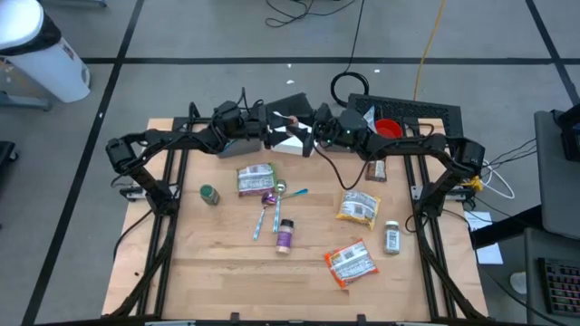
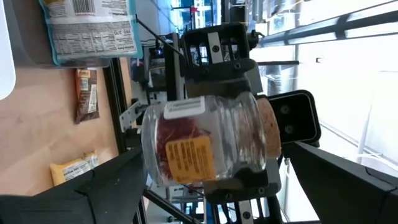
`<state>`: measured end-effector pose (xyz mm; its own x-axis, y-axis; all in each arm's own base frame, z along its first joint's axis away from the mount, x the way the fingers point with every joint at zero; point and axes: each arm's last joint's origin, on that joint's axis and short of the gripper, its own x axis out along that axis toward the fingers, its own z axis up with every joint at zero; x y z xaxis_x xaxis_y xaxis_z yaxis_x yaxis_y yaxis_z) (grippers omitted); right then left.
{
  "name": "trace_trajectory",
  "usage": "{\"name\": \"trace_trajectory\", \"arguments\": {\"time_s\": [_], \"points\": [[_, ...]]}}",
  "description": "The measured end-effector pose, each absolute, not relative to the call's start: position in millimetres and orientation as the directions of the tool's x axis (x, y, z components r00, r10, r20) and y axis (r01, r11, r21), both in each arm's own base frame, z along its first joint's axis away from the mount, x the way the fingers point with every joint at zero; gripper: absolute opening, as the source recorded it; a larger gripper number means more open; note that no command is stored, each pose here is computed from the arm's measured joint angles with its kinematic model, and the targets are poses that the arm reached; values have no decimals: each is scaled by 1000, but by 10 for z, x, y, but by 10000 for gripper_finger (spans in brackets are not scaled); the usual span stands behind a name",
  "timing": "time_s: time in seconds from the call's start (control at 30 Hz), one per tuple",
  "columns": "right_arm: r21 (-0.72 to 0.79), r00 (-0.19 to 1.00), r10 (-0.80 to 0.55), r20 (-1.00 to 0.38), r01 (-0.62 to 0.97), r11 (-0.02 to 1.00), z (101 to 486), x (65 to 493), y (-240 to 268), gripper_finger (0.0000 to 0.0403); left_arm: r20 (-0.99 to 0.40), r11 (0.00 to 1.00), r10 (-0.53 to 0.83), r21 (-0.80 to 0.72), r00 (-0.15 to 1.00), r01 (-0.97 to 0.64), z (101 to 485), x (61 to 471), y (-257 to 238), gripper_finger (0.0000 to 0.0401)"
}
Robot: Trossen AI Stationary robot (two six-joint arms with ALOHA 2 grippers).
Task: Pick & Place Food Item
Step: Put the brown seasoning bottle into the white bin
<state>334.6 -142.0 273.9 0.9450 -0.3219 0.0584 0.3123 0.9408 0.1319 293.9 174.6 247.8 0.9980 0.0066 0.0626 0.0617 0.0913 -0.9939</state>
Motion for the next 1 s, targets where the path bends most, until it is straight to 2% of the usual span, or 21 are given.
{"name": "trace_trajectory", "arguments": {"time_s": [0.4, 1.0], "points": [[128, 953, -301, 42, 294, 947, 2724, 3380, -1340, 170, 64, 92, 32, -994, 997, 60, 2478, 2938, 1755, 392], [108, 944, -328, 40, 322, 941, 2722, 3376, -1351, 170, 66, 90, 0, -994, 998, 66, 2481, 2994, 1657, 392]]}}
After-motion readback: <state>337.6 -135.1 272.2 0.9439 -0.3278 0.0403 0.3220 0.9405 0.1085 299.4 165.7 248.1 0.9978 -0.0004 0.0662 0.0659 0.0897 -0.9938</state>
